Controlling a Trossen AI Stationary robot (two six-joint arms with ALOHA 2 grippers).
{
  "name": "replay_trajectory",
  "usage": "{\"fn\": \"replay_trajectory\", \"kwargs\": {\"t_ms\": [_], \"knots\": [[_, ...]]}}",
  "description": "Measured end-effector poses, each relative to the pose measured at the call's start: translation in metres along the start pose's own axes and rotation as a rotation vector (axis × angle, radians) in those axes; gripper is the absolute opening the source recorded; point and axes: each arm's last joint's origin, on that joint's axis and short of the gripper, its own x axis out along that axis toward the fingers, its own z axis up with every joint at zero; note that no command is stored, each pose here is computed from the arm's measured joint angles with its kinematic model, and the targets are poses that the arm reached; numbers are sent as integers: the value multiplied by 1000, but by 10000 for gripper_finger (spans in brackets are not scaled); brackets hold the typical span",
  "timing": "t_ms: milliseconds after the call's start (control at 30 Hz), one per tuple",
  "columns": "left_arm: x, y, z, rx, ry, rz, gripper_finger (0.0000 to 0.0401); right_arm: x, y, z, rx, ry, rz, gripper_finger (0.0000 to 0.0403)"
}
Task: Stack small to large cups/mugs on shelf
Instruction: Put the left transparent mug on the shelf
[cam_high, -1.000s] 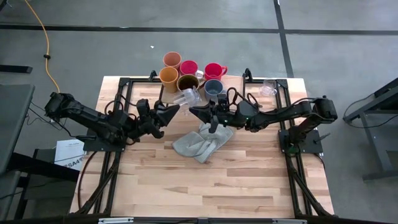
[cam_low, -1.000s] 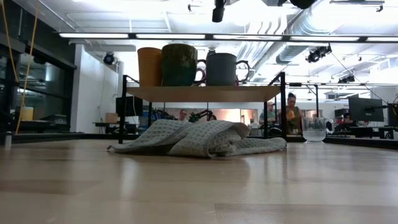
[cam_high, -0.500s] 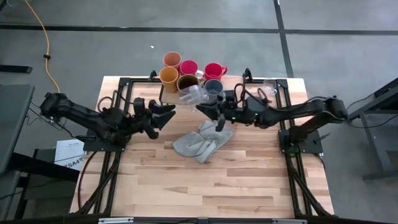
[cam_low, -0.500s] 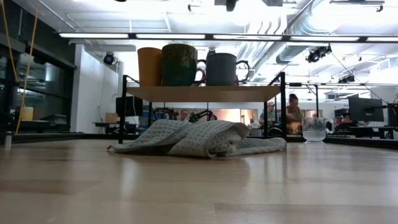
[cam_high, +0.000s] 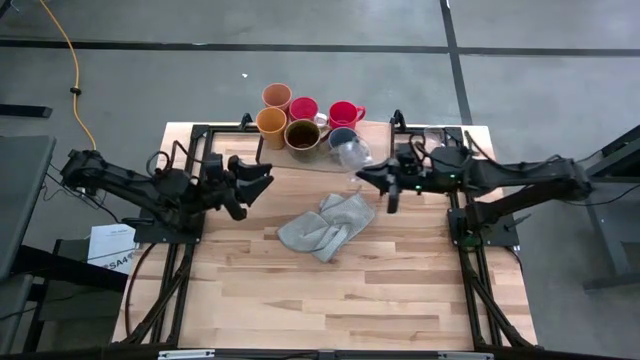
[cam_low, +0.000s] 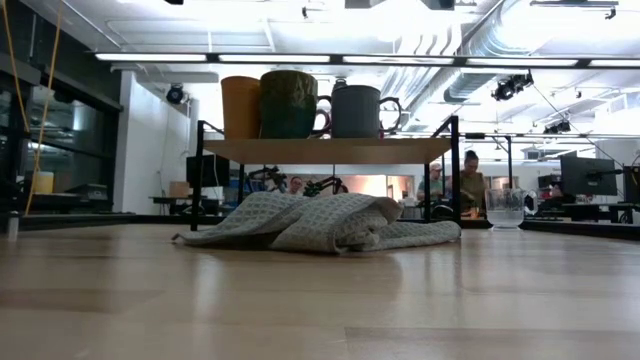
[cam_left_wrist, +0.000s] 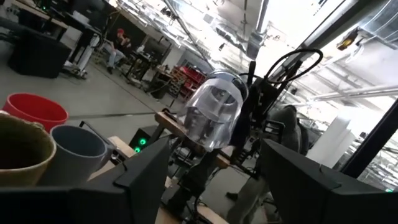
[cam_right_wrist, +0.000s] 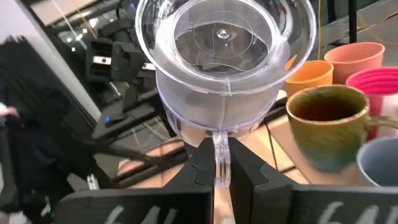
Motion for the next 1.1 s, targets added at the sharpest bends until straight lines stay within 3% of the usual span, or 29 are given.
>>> {"fn": "replay_trajectory", "kwargs": {"t_ms": [267, 633, 800, 1100], "knots": [[7, 0, -12, 31, 38, 19, 241, -40, -5, -7, -37, 170, -82, 0], [18, -5, -19, 105, 110, 52, 241, -78, -17, -15, 42, 302, -207, 0], [35, -17, -21, 274, 235, 101, 241, -74, -17, -19, 50, 347, -185, 0], [85, -41, -54, 758, 418, 98, 241, -73, -16, -19, 71, 353, -179, 0]]}}
